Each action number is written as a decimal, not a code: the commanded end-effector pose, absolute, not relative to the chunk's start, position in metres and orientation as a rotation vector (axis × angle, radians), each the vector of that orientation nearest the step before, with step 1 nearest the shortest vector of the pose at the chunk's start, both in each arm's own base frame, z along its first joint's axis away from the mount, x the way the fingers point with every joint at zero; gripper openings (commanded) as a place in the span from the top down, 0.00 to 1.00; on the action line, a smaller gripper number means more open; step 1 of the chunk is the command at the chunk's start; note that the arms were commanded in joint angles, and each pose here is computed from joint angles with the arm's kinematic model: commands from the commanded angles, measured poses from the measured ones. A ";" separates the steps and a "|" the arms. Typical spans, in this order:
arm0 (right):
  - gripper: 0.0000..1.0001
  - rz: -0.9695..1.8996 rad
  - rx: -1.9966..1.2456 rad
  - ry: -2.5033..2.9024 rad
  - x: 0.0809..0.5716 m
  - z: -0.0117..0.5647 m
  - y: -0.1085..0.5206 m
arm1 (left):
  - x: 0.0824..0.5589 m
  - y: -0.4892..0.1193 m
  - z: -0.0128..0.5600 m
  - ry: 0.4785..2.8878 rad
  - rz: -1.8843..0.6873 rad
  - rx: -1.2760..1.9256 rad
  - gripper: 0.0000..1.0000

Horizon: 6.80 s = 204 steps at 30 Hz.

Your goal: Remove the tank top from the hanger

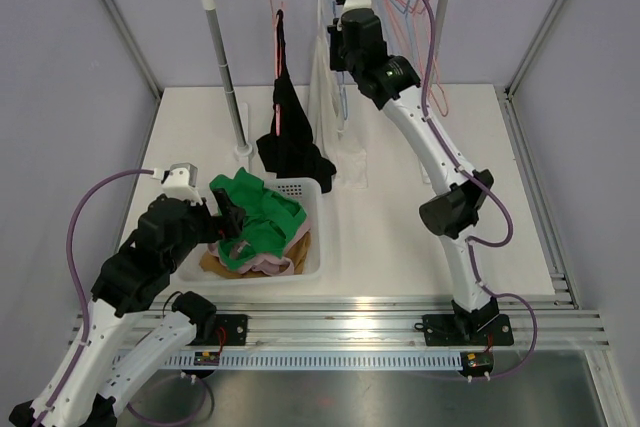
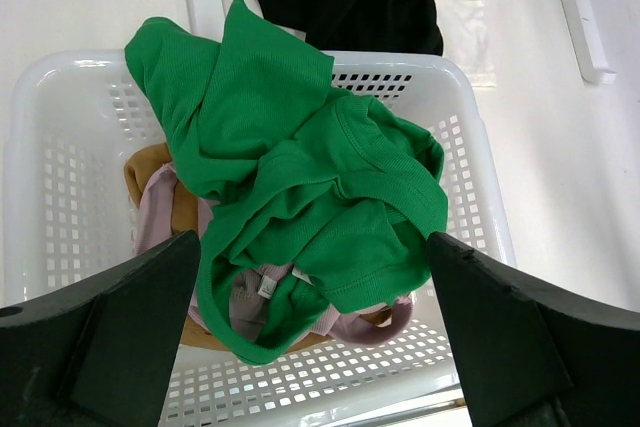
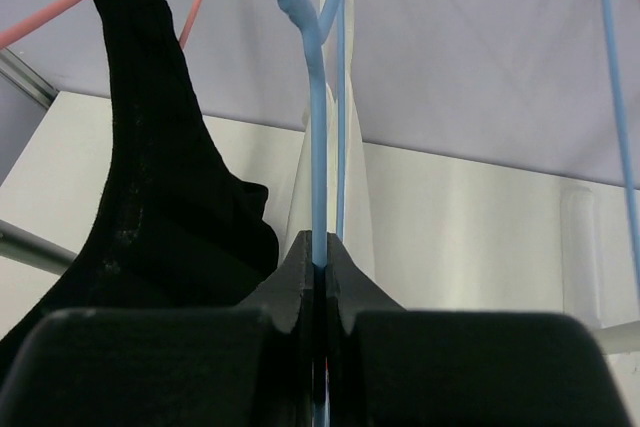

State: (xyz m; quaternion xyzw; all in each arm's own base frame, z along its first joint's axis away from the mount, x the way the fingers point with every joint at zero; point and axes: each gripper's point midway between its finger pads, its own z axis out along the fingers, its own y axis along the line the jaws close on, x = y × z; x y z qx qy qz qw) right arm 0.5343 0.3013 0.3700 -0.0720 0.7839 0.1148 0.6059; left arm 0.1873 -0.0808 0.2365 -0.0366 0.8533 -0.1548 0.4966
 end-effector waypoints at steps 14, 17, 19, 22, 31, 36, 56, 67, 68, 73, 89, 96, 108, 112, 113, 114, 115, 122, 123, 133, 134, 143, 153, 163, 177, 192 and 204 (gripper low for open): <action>1.00 0.435 -0.087 1.546 0.430 0.531 0.245 | 0.191 -0.083 0.253 1.985 -0.407 -0.081 0.01; 1.00 0.441 -0.115 1.571 0.414 0.530 0.238 | 0.191 -0.083 0.256 1.978 -0.411 -0.079 0.01; 1.00 0.444 -0.141 1.593 0.400 0.528 0.233 | 0.191 -0.084 0.258 1.975 -0.415 -0.070 0.01; 1.00 0.446 -0.161 1.613 0.384 0.521 0.225 | 0.193 -0.088 0.262 1.962 -0.438 -0.066 0.01; 1.00 0.481 -0.180 1.609 0.314 0.507 0.186 | 0.205 -0.151 0.316 1.862 -0.751 0.062 0.01; 1.00 0.525 -0.281 1.746 0.268 0.463 0.176 | 0.215 -0.196 0.362 1.753 -0.826 0.124 0.01; 1.00 0.750 -0.412 1.770 0.116 0.429 0.123 | 0.213 -0.370 0.450 1.473 -0.981 0.436 0.05; 1.00 0.806 -0.456 1.753 0.107 0.428 0.130 | 0.233 -0.374 0.432 1.504 -0.849 0.435 0.40; 1.00 0.803 -0.454 1.751 0.108 0.429 0.130 | 0.233 -0.374 0.431 1.506 -0.843 0.438 0.47; 1.00 0.798 -0.453 1.742 0.109 0.430 0.130 | 0.234 -0.374 0.424 1.517 -0.826 0.445 0.61; 1.00 0.744 -0.461 1.782 0.118 0.416 0.128 | 0.241 -0.358 0.415 1.545 -0.751 0.406 1.00; 1.00 0.783 -0.568 1.757 0.088 0.401 0.123 | 0.269 -0.292 0.404 1.636 -0.524 0.085 1.00; 1.00 0.822 -0.496 1.321 0.076 0.447 0.113 | 0.252 -0.292 0.375 1.700 -0.763 0.138 1.00; 1.00 0.884 -0.345 1.024 0.124 0.476 0.137 | 0.233 -0.311 0.360 1.675 -0.881 0.277 1.00; 1.00 0.883 -0.323 1.000 0.139 0.479 0.144 | 0.229 -0.316 0.354 1.681 -0.899 0.316 1.00; 1.00 0.877 -0.292 0.981 0.152 0.481 0.147 | 0.226 -0.317 0.351 1.686 -0.900 0.337 1.00; 1.00 0.871 -0.275 0.898 0.157 0.495 0.148 | 0.226 -0.319 0.345 1.698 -0.885 0.354 1.00; 1.00 0.640 0.034 0.872 0.251 0.515 0.132 | 0.240 -0.313 0.311 1.835 -0.732 0.330 1.00; 1.00 0.622 0.049 0.861 0.253 0.527 0.129 | 0.239 -0.315 0.308 1.839 -0.737 0.344 1.00; 1.00 0.543 -0.126 0.792 0.255 0.479 0.151 | 0.198 -0.370 0.285 1.881 -0.986 0.693 1.00; 1.00 0.545 -0.144 0.760 0.253 0.474 0.153 | 0.198 -0.373 0.282 1.889 -0.984 0.700 1.00; 1.00 0.448 -0.337 0.822 0.262 0.454 0.176 | 0.213 -0.364 0.259 2.000 -0.847 0.610 1.00; 1.00 0.550 -0.189 0.610 0.245 0.448 0.163 | 0.178 -0.390 0.246 2.002 -1.076 0.765 1.00; 1.00 0.422 -0.016 0.912 0.292 0.445 0.139 | 0.212 -0.370 0.211 2.157 -0.823 0.528 0.95; 1.00 0.286 -0.117 1.696 0.302 0.410 0.142 | 0.201 -0.327 0.293 1.996 -0.816 0.495 0.01; 1.00 0.206 -0.202 1.889 0.420 0.423 0.174 | 0.179 -0.227 0.296 1.997 -0.641 0.366 0.01; 1.00 0.273 -0.185 1.877 0.488 0.430 0.172 | 0.172 -0.200 0.285 1.990 -0.607 0.330 0.01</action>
